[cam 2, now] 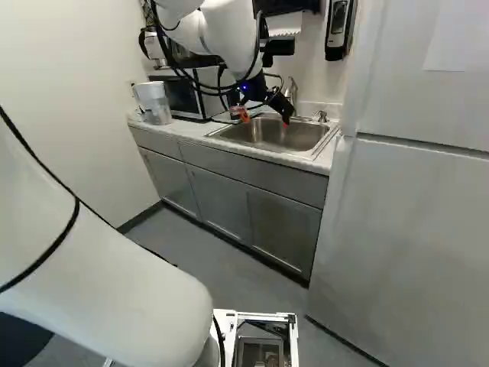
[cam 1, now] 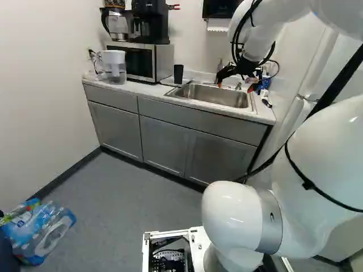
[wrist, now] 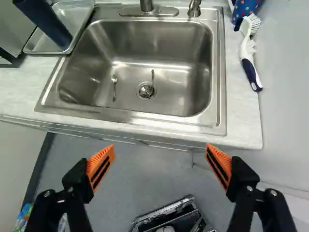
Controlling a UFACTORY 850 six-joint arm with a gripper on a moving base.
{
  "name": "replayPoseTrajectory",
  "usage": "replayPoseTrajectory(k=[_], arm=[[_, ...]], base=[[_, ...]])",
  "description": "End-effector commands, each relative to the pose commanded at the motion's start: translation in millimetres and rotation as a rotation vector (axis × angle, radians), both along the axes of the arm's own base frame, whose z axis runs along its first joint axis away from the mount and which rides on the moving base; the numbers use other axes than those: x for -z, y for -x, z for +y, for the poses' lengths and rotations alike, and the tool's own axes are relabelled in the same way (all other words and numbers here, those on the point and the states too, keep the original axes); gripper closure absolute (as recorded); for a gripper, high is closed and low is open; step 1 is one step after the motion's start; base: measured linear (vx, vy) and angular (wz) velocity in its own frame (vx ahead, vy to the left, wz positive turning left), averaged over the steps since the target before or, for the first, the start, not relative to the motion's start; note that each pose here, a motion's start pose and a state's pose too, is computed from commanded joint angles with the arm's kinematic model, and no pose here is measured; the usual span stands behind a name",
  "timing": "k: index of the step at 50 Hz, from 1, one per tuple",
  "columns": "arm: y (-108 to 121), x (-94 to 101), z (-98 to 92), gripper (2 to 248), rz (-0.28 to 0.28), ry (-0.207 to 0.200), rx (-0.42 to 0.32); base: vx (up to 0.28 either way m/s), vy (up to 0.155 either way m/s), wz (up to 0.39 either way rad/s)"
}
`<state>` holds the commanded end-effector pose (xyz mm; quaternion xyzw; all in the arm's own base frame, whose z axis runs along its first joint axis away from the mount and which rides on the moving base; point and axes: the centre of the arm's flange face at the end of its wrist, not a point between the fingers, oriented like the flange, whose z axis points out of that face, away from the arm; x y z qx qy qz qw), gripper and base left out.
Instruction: Rinse the cup and place it in the tray
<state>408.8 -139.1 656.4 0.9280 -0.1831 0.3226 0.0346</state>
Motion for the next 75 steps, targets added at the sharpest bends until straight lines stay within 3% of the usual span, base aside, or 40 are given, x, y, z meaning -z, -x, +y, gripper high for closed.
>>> replayPoseTrajectory(k=[46,75], arm=[[-0.1,1.3,0.5,3,-0.002,0.001,-0.001],[-1.6,20.7,8.2,3,-0.032,0.015,-0.02]], base=[[-0.003,0.0,0.0],[0.0,0.0,0.0]])
